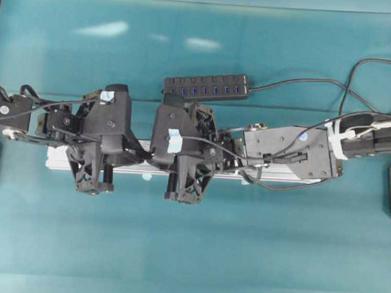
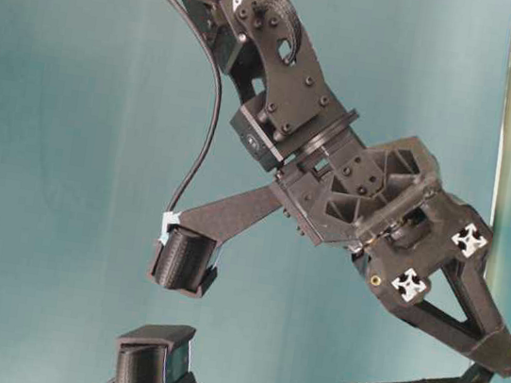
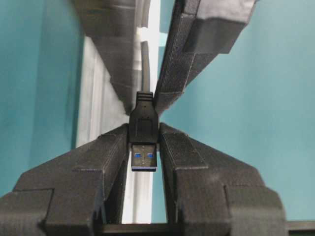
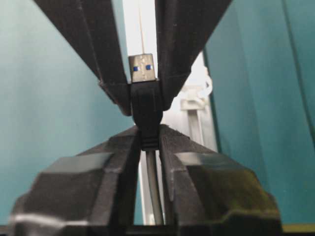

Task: Pass the USB cable through three rings with both arms.
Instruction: 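Regrasp the cable behind the plug with the right gripper, then move the left gripper away leftward, opening it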

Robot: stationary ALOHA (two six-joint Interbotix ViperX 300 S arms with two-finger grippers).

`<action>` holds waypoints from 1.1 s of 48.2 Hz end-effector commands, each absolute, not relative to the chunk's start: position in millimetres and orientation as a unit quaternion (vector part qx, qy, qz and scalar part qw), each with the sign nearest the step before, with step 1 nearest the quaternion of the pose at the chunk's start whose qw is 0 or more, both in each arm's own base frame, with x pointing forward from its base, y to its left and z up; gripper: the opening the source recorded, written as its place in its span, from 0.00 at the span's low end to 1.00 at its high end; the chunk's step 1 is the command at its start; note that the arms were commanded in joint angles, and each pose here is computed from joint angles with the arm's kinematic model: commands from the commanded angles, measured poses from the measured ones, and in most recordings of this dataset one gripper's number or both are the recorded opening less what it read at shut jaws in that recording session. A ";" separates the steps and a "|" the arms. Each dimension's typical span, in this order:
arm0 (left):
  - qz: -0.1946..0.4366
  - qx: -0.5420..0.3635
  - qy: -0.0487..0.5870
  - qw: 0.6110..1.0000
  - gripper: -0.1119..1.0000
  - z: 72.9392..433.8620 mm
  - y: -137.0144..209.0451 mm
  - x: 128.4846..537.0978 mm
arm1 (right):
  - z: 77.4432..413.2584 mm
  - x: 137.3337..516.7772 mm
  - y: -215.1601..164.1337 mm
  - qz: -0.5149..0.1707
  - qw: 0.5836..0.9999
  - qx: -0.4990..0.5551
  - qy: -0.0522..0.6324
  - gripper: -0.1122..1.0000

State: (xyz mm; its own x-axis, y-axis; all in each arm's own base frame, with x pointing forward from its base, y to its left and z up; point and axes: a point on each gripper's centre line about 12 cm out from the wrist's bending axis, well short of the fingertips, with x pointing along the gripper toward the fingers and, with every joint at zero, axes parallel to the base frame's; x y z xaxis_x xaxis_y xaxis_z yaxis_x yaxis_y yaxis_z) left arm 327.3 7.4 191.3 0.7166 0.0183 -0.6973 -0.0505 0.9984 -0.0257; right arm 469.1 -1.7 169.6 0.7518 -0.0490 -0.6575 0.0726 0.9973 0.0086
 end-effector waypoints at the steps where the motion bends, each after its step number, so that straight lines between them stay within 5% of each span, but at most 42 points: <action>1: 0.016 -0.019 0.359 0.933 0.30 202.1 6.5 330.8 | 179.8 472.7 -0.8 -0.031 0.941 0.017 0.336 0.05; 40: 0.037 -0.064 0.324 0.943 0.32 207.5 10.9 314.2 | 177.8 473.7 -1.9 -0.038 0.935 0.013 0.354 0.05; 53: 0.025 -0.066 0.288 0.955 0.94 224.7 3.4 298.7 | 177.3 473.3 -1.5 -0.036 0.934 0.008 0.356 0.05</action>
